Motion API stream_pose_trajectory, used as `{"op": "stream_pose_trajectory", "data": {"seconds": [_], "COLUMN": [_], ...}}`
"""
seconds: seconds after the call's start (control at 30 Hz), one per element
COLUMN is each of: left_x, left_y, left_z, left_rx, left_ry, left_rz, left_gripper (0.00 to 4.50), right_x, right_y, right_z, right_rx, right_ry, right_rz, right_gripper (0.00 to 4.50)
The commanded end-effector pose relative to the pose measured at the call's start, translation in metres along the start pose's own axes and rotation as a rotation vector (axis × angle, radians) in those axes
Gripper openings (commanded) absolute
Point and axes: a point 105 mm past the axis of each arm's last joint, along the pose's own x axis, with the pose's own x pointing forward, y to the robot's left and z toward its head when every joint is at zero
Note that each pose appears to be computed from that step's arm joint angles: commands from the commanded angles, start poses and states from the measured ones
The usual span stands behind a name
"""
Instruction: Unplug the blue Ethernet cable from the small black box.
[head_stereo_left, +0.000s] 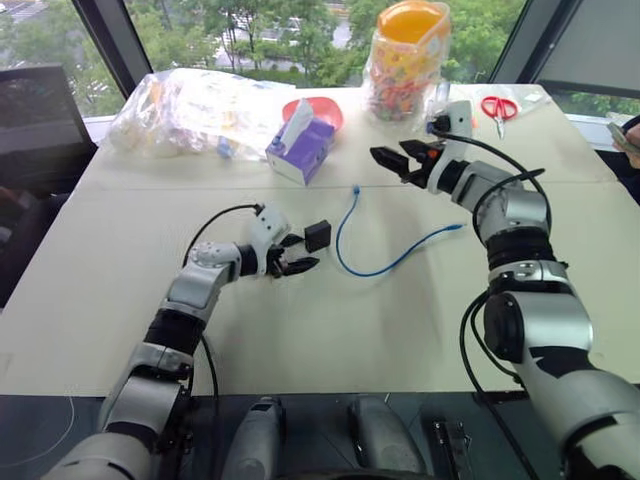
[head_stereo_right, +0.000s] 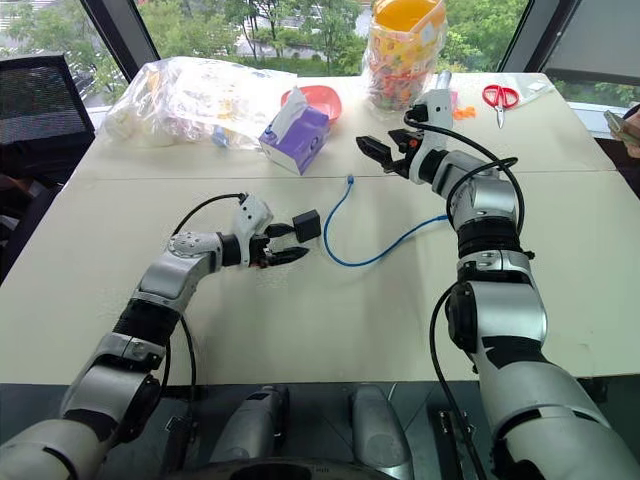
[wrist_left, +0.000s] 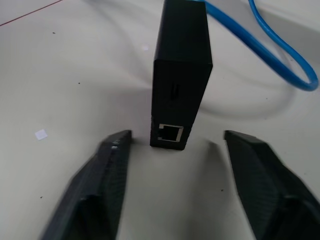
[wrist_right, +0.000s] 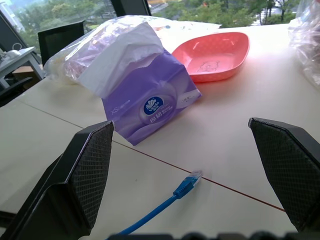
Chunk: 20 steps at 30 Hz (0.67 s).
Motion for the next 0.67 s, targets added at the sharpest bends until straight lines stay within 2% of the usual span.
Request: {"op": "stream_pose_trajectory", "data": {"seconds": [0.03, 0.17, 0.33, 0.47, 0.57, 0.67], "left_x": [-0.018, -0.041, -0.089, -0.122, -0.133, -0.136], "left_y": [0.009, 0.009, 0.004, -0.006, -0.016, -0.021], "left_z": [0.026, 0.047, 0.076, 0.082, 0.081, 0.079], "left_rx": [0.018, 0.042, 0.079, 0.083, 0.059, 0.022], "left_ry": [-0.073, -0.125, -0.208, -0.206, -0.180, -0.189], "left_rz": [0.031, 0.033, 0.065, 0.069, 0.056, 0.040], "left_gripper": [4.47, 4.47, 4.47, 4.47, 4.47, 4.47], "right_x": [-0.002, -0.004, -0.023, -0.060, -0.084, -0.093], "right_y": [0.004, 0.007, 0.017, 0.022, 0.019, 0.015], "right_z": [0.018, 0.017, 0.004, -0.011, -0.005, 0.001], "right_rx": [-0.026, -0.030, -0.085, -0.164, -0.184, -0.190], "right_ry": [-0.056, -0.043, 0.070, 0.213, 0.264, 0.274], "right_rz": [0.018, 0.041, 0.185, 0.326, 0.366, 0.372], "right_gripper": [4.50, 4.50, 4.50, 4.50, 4.50, 4.50]}}
